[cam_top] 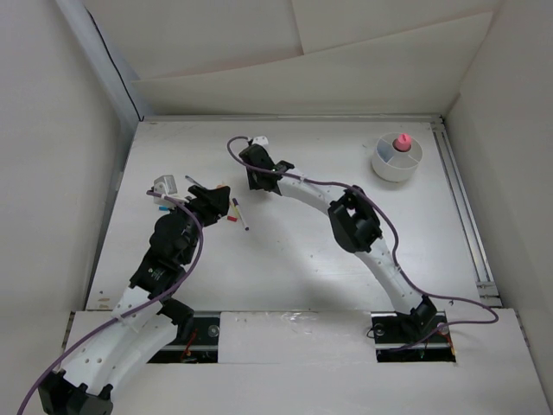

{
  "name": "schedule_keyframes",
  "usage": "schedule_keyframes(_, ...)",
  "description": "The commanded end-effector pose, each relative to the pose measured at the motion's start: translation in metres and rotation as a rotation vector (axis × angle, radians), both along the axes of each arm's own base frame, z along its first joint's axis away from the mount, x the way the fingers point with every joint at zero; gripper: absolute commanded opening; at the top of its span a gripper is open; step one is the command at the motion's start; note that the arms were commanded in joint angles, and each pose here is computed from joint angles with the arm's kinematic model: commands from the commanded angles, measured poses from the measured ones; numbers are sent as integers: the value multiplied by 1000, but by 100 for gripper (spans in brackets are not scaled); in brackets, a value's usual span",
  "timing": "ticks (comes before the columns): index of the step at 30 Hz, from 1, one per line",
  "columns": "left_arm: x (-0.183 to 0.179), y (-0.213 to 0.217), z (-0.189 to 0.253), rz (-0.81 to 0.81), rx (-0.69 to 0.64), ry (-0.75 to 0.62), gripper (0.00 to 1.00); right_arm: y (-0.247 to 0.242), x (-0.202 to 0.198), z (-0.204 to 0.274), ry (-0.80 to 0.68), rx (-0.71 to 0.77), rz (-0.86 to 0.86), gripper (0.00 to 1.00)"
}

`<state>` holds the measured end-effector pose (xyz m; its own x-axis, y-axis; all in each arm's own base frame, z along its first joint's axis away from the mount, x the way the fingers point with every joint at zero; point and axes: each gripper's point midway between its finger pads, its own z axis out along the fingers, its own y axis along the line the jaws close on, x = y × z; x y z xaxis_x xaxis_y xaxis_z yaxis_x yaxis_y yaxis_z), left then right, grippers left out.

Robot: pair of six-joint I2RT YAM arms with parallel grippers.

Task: Sort the stationery into containers
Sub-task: Move the pen to the center of the board.

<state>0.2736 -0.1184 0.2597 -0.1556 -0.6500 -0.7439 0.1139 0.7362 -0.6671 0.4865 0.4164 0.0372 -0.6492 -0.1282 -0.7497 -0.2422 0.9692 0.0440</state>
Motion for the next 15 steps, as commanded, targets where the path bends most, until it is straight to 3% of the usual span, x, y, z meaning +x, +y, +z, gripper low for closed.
schedule_keyframes(1,0,1,9,2,-22,-32,57,-11,-7,9,-26,-2,-34,36)
schedule_keyframes(11,0,1,9,2,-22,-32,57,-68,-39,25,-53,-85,-108,23)
schedule_keyframes(13,0,1,9,2,-22,-32,57,-74,-44,27,-61,-86,-102,31)
schedule_keyframes(14,0,1,9,2,-22,-32,57,-81,-51,27,-58,-100,-93,50)
schedule_keyframes(15,0,1,9,2,-22,-32,57,-83,-53,28,-56,-103,-93,60)
